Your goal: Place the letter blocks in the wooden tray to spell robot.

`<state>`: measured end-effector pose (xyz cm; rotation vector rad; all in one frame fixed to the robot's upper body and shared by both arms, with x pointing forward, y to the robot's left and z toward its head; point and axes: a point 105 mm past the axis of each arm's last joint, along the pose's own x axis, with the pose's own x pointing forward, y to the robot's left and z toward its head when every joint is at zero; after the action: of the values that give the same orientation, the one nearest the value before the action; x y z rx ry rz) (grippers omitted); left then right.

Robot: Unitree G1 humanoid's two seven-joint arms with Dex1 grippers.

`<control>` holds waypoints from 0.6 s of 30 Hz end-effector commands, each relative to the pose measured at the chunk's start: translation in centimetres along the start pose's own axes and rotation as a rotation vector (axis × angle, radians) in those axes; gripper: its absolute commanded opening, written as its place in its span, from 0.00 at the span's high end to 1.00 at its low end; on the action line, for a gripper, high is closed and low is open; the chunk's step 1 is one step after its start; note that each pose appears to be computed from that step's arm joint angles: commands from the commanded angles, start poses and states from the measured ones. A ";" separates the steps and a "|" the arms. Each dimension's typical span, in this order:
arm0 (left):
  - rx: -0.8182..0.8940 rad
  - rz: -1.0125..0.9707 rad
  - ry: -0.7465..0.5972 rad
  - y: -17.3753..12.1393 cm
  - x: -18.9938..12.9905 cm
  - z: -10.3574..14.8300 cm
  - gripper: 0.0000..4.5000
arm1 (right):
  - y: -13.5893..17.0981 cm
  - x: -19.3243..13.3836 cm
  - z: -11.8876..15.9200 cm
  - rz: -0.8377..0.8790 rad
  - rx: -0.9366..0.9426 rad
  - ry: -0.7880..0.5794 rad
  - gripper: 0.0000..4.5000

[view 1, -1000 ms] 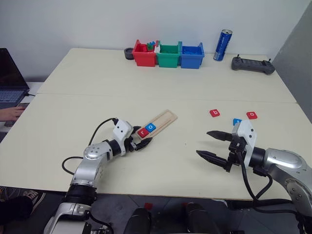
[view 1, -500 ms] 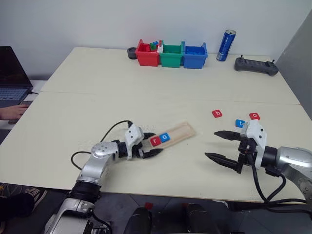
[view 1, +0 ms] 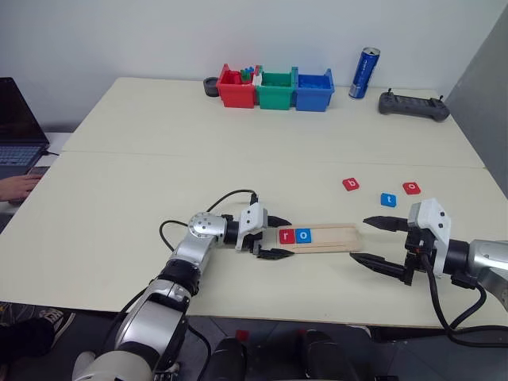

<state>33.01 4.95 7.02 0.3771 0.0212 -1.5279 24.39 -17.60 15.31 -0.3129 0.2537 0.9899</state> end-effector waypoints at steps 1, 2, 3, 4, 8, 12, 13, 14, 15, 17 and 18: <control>0.026 -0.039 -0.010 -0.1 0.9 0.3 0.25 | 0.0 -0.6 1.2 -0.024 -0.049 -0.021 0.00; 0.026 -0.043 -0.015 -0.1 1.2 0.4 0.25 | 0.0 -0.6 1.3 -0.026 -0.049 -0.024 0.00; 0.025 -0.045 -0.019 0.0 1.5 0.5 0.25 | 0.0 -0.6 1.4 -0.028 -0.049 -0.026 0.00; 0.023 -0.042 -0.022 0.1 1.9 0.5 0.25 | 0.0 -0.6 1.4 -0.031 -0.045 -0.029 0.00; 0.018 -0.024 -0.032 0.7 2.8 0.9 0.25 | -0.2 -0.4 1.6 -0.047 -0.021 -0.045 0.00; 0.023 -0.032 -0.031 0.8 2.4 1.0 0.25 | -0.2 -0.3 1.9 -0.046 -0.013 -0.056 0.00; 0.024 -0.036 -0.027 0.7 2.1 0.9 0.25 | -0.2 -0.3 1.9 -0.046 -0.012 -0.055 0.00; 0.024 -0.038 -0.023 0.7 1.8 0.7 0.25 | -0.2 -0.3 1.8 -0.046 -0.012 -0.055 0.00; 0.023 -0.041 -0.016 0.6 1.4 0.5 0.25 | -0.3 -0.3 1.8 -0.048 -0.012 -0.055 0.00; 0.019 -0.043 -0.002 0.5 0.8 0.1 0.25 | -0.4 -0.3 1.9 -0.051 -0.012 -0.055 0.00; 0.017 -0.043 0.005 0.4 0.5 -0.1 0.25 | -0.4 -0.3 1.9 -0.051 -0.012 -0.056 0.00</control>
<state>33.45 3.59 7.00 0.3896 0.0207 -1.5822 24.75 -17.54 15.95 -0.2776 0.2413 0.9429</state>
